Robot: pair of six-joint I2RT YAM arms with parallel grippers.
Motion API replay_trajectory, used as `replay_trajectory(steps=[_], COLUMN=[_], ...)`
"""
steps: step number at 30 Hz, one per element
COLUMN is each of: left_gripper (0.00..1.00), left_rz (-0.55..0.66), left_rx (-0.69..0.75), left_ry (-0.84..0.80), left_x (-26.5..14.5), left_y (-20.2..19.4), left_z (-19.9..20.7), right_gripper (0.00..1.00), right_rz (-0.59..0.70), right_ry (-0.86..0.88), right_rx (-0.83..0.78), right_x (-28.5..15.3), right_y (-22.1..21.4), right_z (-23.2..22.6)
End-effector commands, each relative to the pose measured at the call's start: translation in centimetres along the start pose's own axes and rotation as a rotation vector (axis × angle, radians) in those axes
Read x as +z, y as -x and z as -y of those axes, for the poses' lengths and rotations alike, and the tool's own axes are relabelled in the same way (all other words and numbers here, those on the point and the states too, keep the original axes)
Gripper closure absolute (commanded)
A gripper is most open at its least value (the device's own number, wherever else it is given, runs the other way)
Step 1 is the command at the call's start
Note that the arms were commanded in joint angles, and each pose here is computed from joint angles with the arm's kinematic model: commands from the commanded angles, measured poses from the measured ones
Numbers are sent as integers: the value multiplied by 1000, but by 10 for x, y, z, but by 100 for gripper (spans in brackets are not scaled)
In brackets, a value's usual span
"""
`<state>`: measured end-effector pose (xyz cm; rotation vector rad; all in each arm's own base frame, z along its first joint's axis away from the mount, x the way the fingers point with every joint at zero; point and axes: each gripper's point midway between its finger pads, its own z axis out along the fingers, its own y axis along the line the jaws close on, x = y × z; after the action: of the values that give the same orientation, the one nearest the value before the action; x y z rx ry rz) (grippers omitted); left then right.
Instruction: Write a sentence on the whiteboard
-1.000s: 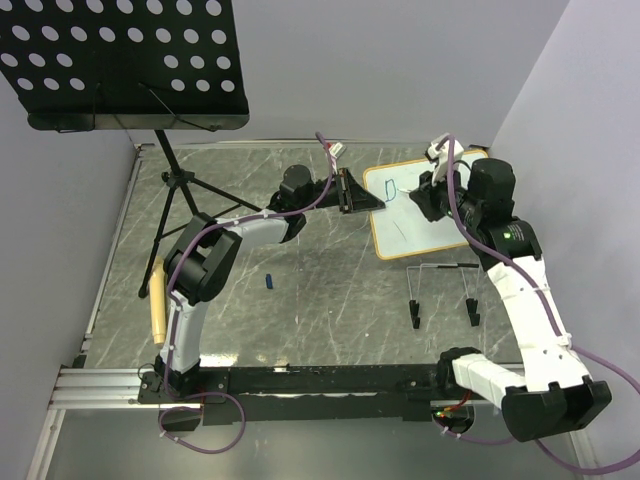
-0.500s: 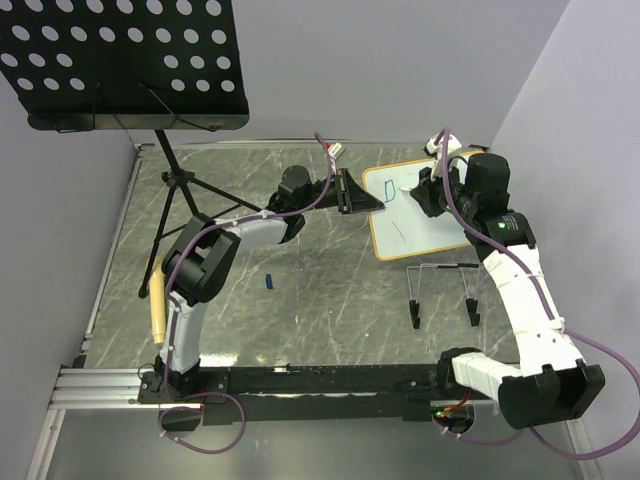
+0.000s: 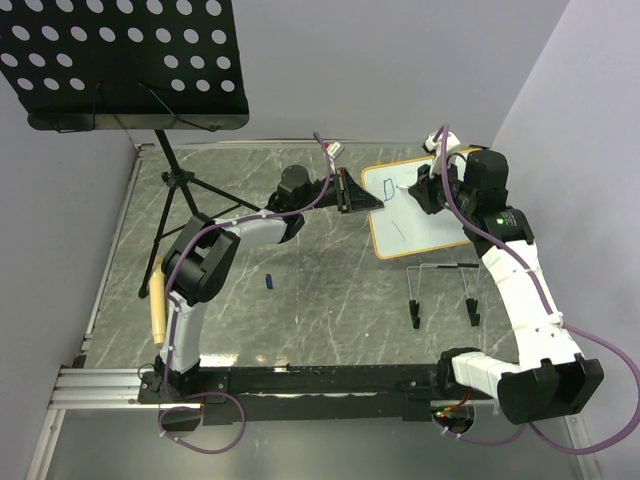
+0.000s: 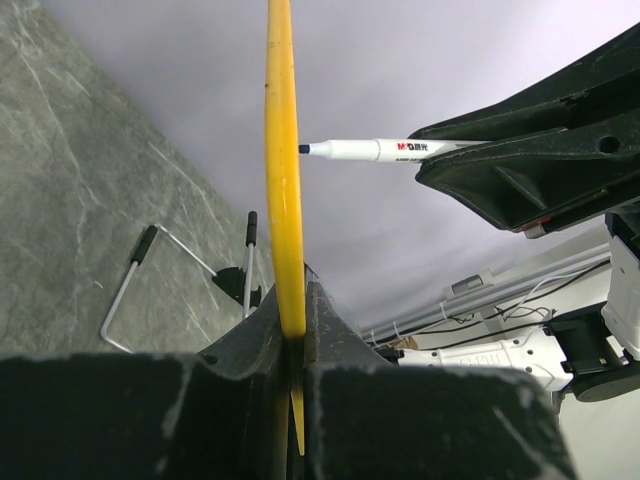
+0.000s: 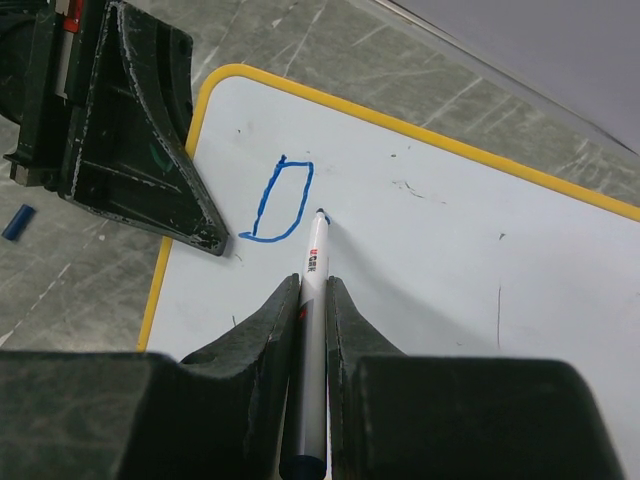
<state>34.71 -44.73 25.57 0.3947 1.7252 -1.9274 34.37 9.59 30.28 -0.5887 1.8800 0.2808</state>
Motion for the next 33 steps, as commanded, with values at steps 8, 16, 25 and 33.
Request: replay_trajectory(steps=[8,16,25,33], left_gripper=[99,99,99,99], left_rz=[65,64,60,55], left_rx=[176,172,172,168], left_ry=[-176,-175,-179,-185], left_x=[-2,-2,-3,-3], left_y=[32,31,29,28], left_z=[80,79,80,79], right_gripper=[100,100,100,100], right_rz=[7,-16,10,29], right_ry=[-3,16,-39,-69], right_rx=[-19,-8,-12,-7], right_x=[-16,-16,-4,-3], right_y=[-8,-22,0,9], right_z=[-6,-11,7,19])
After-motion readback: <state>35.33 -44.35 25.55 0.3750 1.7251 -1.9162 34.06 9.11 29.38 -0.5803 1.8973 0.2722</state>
